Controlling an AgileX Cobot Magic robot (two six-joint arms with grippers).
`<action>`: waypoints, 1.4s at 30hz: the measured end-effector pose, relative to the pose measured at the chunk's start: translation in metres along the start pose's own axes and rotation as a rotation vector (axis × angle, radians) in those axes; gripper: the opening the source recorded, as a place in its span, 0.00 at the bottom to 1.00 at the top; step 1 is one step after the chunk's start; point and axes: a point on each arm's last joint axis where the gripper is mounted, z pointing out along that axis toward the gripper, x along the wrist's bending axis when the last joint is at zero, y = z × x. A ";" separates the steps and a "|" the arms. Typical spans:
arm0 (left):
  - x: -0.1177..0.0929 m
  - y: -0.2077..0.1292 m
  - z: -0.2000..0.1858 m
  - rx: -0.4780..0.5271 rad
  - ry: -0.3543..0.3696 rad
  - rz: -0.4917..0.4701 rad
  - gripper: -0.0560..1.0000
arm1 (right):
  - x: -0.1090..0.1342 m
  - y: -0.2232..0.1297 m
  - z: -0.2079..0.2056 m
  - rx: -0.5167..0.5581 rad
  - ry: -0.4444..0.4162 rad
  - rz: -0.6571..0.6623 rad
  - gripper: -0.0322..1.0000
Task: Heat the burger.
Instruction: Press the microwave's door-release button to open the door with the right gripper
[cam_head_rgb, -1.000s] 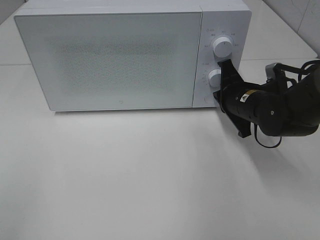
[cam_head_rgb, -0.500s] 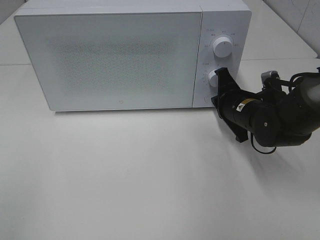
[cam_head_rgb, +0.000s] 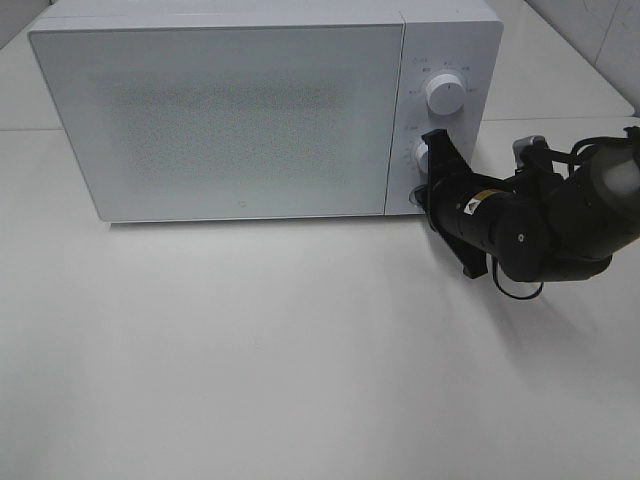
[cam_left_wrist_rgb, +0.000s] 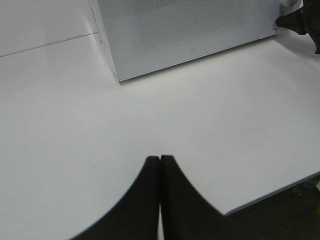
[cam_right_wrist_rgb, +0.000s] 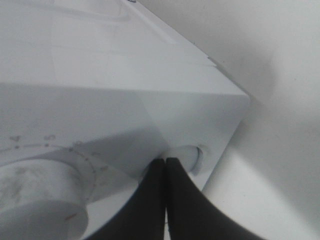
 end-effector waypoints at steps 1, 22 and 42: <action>0.000 0.000 0.000 0.000 0.000 0.000 0.05 | 0.000 0.000 0.000 0.000 0.000 0.000 0.03; 0.000 0.000 0.000 0.000 0.000 0.000 0.05 | 0.004 -0.003 0.006 0.004 -0.015 0.011 0.03; 0.000 0.000 0.000 0.000 0.000 0.000 0.05 | 0.003 -0.004 0.014 0.008 -0.032 0.016 0.03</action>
